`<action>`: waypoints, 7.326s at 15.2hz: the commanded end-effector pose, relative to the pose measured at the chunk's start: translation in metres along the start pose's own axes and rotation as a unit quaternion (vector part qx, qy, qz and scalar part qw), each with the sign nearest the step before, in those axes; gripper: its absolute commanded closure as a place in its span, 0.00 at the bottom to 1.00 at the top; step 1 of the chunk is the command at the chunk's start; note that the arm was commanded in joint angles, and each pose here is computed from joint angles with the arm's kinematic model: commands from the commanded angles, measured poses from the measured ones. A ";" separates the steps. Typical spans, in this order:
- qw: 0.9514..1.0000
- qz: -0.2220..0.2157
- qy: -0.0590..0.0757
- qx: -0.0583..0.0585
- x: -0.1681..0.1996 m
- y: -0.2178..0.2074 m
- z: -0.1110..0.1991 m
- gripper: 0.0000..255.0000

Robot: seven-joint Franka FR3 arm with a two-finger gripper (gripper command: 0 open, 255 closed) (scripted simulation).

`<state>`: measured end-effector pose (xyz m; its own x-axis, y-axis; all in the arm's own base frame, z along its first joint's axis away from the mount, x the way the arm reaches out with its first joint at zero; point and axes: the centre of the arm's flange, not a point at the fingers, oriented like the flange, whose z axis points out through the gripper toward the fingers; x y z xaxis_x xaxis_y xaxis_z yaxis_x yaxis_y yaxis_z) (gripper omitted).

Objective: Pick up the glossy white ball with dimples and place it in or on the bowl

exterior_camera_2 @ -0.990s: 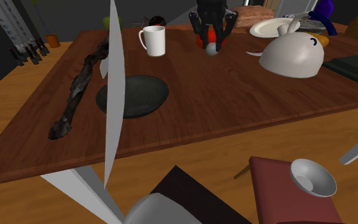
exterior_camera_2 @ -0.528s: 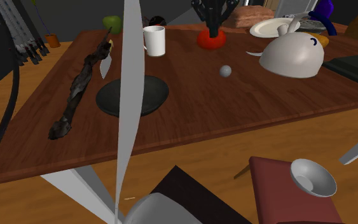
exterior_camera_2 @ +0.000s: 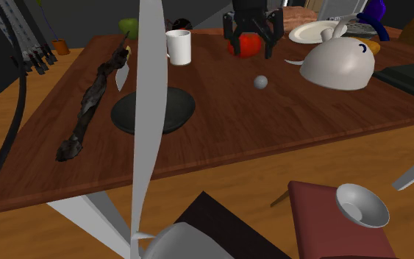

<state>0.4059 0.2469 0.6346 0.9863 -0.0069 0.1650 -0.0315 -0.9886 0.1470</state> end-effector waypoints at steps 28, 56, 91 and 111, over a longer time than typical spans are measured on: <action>0.999 0.009 -0.002 -0.037 0.007 0.005 0.086 1.00; 0.999 0.009 -0.002 -0.037 -0.022 0.007 -0.044 1.00; 0.999 0.009 -0.002 -0.037 -0.283 -0.086 -0.030 1.00; 0.999 0.009 -0.002 -0.037 -0.282 -0.090 -0.080 0.00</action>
<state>0.1174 0.3493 0.6518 0.9861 -0.0263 0.1640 -0.0618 -0.9747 0.2148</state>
